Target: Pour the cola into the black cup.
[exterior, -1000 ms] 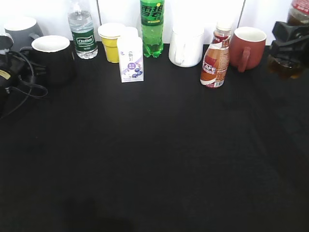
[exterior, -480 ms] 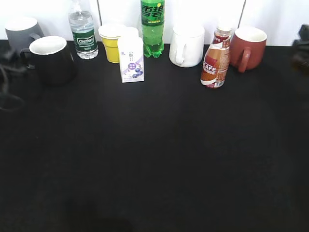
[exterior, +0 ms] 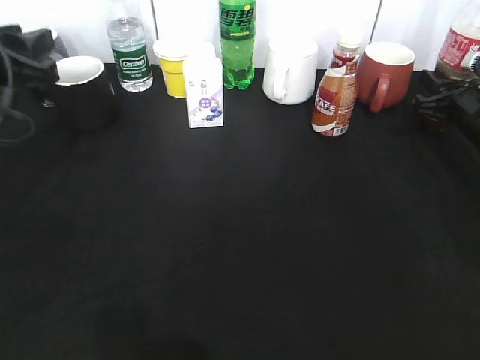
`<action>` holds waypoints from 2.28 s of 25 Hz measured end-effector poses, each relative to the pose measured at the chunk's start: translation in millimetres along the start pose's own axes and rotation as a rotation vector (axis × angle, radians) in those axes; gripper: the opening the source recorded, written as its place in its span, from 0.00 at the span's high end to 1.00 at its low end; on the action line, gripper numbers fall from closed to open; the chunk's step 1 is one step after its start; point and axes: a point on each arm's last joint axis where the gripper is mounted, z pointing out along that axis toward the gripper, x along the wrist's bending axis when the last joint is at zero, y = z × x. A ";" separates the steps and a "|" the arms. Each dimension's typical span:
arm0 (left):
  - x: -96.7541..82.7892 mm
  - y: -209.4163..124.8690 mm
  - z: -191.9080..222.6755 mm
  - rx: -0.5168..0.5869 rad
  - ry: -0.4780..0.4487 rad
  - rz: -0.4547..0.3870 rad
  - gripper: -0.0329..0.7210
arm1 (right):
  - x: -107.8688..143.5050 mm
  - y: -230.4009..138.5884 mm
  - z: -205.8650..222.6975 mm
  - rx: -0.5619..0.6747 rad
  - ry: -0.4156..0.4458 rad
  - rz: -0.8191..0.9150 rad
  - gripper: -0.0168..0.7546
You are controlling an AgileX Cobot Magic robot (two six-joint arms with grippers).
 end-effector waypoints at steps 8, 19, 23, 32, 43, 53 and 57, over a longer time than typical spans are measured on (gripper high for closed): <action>-0.1 -3.8 -0.4 0.046 -0.002 0.000 0.53 | 6.3 16.0 -43.4 0.102 -0.029 0.015 0.12; -18.0 -10.8 -66.2 1.158 -0.111 -0.067 0.50 | 91.1 134.4 -150.0 1.193 0.035 -0.035 0.22; -14.0 34.4 -129.9 1.070 -0.128 -0.051 0.43 | 95.5 196.5 -217.0 1.100 0.092 -0.002 0.22; 9.2 21.2 -264.3 0.651 0.023 -0.012 0.43 | 59.9 177.9 -372.0 0.693 0.027 0.012 0.22; 9.4 14.7 -258.8 0.615 0.024 -0.004 0.43 | 59.3 174.0 -372.4 0.663 0.027 0.007 0.22; 11.4 14.5 -290.7 0.421 0.248 -0.087 0.65 | 54.6 176.6 -390.7 0.538 -0.203 0.085 0.22; 9.5 13.5 -300.0 0.362 0.270 -0.090 0.65 | 56.1 176.9 -404.8 0.447 -0.227 0.094 0.22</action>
